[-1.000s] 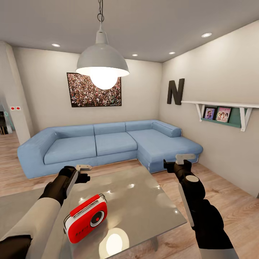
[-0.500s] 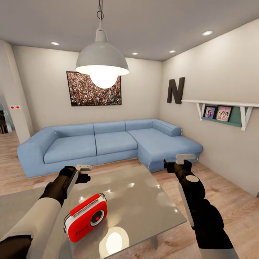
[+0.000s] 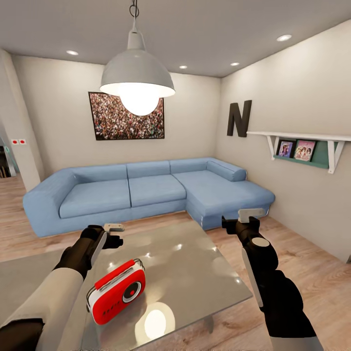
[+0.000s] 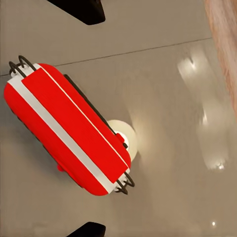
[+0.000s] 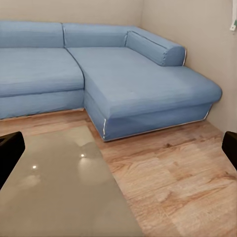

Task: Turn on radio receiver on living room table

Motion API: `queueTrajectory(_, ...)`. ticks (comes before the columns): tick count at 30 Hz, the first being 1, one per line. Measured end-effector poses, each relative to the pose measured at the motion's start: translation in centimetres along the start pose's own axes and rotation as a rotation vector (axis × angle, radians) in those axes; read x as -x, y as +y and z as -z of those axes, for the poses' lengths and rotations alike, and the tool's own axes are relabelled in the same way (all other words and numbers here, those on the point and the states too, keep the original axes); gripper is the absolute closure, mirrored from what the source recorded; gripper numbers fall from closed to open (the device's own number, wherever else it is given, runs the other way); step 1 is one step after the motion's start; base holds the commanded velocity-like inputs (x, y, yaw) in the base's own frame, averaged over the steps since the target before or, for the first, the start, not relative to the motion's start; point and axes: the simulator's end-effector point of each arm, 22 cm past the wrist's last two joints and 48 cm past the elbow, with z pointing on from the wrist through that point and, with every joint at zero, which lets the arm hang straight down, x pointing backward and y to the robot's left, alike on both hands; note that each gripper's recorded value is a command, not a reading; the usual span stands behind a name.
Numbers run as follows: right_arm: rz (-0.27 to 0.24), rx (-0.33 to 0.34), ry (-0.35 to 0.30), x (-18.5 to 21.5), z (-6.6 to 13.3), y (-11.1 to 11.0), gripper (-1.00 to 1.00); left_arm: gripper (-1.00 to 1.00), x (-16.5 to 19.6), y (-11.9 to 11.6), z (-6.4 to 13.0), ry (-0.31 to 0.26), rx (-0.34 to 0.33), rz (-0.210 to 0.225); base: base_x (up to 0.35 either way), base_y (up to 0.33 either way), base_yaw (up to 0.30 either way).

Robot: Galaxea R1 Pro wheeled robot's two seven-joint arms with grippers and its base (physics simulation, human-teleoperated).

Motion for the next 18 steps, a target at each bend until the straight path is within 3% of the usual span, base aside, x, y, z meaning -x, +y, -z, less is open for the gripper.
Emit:
queueTrajectory(7, 0.0, 0.0, 0.006, -0.32, -0.18, 0.0, -1.0, -1.0, -0.24, -0.03, -0.28, 0.006, 0.0, -0.001, 0.029, 0.003, 0.0)
queueTrajectory(18, 0.0, 0.0, 0.006, -0.33, -0.18, 0.01, -1.0, -1.0, -0.23, -0.03, -0.28, 0.006, 0.0, 0.0, 0.227, 0.09, 0.0)
